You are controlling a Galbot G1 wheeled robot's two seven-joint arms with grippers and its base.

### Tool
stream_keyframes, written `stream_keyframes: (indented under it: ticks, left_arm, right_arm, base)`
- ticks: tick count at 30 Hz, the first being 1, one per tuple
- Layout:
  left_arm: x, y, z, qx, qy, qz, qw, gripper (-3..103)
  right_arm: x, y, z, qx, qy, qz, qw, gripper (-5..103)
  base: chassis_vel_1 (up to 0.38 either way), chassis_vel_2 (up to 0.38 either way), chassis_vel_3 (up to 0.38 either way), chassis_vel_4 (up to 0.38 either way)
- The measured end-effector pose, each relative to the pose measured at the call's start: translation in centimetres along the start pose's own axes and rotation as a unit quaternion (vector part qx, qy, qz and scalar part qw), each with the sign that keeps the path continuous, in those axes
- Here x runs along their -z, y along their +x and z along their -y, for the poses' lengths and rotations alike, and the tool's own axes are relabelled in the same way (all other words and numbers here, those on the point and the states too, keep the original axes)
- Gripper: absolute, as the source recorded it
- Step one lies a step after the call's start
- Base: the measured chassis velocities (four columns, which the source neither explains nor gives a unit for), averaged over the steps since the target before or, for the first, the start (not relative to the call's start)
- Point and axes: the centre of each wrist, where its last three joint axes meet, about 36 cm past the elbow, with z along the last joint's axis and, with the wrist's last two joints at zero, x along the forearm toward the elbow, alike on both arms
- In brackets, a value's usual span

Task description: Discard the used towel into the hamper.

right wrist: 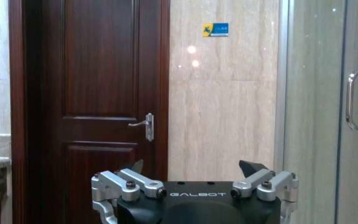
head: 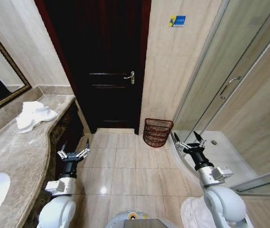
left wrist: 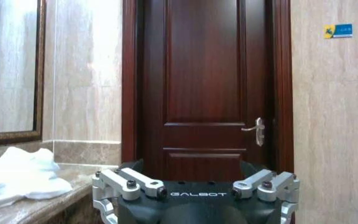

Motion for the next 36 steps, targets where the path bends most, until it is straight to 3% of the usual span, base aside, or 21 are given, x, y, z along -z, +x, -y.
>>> stream_keyframes:
  ticks: [36]
  left_arm:
    - [0.05, -0.25, 0.31, 0.007, 0.022, 0.001, 0.9997, 100]
  right_arm:
    - [0.19, -0.09, -0.66, -0.006, -0.001, 0.001, 1.000, 100]
  base:
    - [0.000, 0.000, 0.000, 0.000]
